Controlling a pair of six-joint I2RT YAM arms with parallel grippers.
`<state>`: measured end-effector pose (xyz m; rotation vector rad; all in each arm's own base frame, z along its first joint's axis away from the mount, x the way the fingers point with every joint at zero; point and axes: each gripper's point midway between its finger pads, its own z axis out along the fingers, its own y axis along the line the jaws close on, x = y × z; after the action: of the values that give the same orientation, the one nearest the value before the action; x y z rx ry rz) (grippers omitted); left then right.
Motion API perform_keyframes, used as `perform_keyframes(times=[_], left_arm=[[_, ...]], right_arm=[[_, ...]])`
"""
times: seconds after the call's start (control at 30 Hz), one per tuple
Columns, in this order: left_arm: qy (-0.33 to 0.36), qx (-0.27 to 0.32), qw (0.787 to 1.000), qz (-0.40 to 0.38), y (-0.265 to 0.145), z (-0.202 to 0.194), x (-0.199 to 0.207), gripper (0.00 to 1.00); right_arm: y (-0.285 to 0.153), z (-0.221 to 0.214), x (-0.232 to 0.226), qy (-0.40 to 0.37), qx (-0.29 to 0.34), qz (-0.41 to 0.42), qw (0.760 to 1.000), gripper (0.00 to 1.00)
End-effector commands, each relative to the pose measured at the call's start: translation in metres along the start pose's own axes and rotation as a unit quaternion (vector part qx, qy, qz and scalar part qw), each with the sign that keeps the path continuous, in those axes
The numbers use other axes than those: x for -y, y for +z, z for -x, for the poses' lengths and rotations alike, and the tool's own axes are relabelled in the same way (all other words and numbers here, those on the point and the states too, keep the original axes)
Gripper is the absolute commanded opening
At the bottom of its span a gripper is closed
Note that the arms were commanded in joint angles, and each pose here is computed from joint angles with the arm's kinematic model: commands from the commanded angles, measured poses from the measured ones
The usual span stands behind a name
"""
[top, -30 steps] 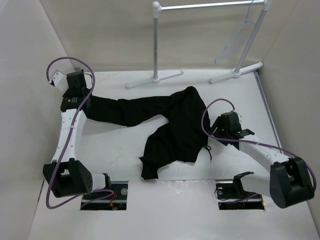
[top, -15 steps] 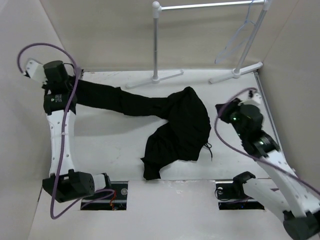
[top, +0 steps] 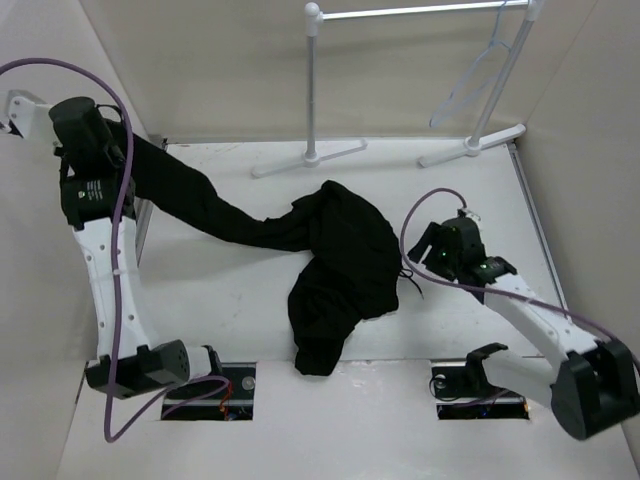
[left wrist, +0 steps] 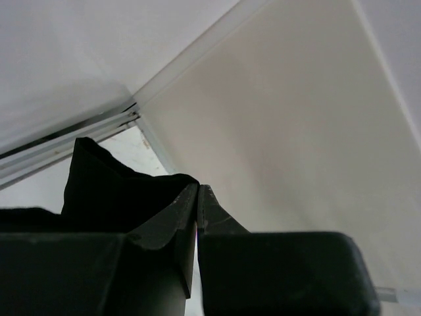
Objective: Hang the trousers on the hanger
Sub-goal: Flatten out the trousers at the center of the board.
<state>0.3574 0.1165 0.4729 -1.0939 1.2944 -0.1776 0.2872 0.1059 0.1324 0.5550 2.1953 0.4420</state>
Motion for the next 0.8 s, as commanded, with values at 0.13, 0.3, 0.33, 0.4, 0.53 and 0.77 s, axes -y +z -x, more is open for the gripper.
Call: perform_keyframes(times=[0.13, 0.3, 0.33, 0.4, 0.53, 0.77], left_arm=[[-0.003, -0.056, 0.995, 0.088, 0.037, -0.05, -0.061, 0.01], [0.0, -0.059, 0.993, 0.104, 0.035, -0.055, -0.078, 0.01], [0.001, -0.062, 0.992, 0.108, 0.035, -0.057, -0.082, 0.01], [0.002, -0.067, 0.991, 0.115, 0.035, -0.061, -0.089, 0.01], [0.003, -0.068, 0.99, 0.12, 0.035, -0.063, -0.094, 0.01], [-0.009, -0.037, 0.992, 0.119, 0.024, -0.034, -0.093, 0.01]], right_arm=[[0.056, -0.005, -0.04, -0.014, -0.018, 0.066, 0.998, 0.73], [0.096, -0.011, -0.05, 0.028, -0.046, 0.094, 0.994, 0.73], [0.105, -0.017, -0.049, 0.04, -0.059, 0.094, 0.993, 0.73], [0.12, -0.026, -0.048, 0.065, -0.077, 0.094, 0.99, 0.7], [0.131, -0.027, -0.059, 0.124, -0.088, 0.118, 0.981, 0.26], [0.045, 0.035, -0.063, 0.105, 0.027, 0.121, 0.987, 0.03]])
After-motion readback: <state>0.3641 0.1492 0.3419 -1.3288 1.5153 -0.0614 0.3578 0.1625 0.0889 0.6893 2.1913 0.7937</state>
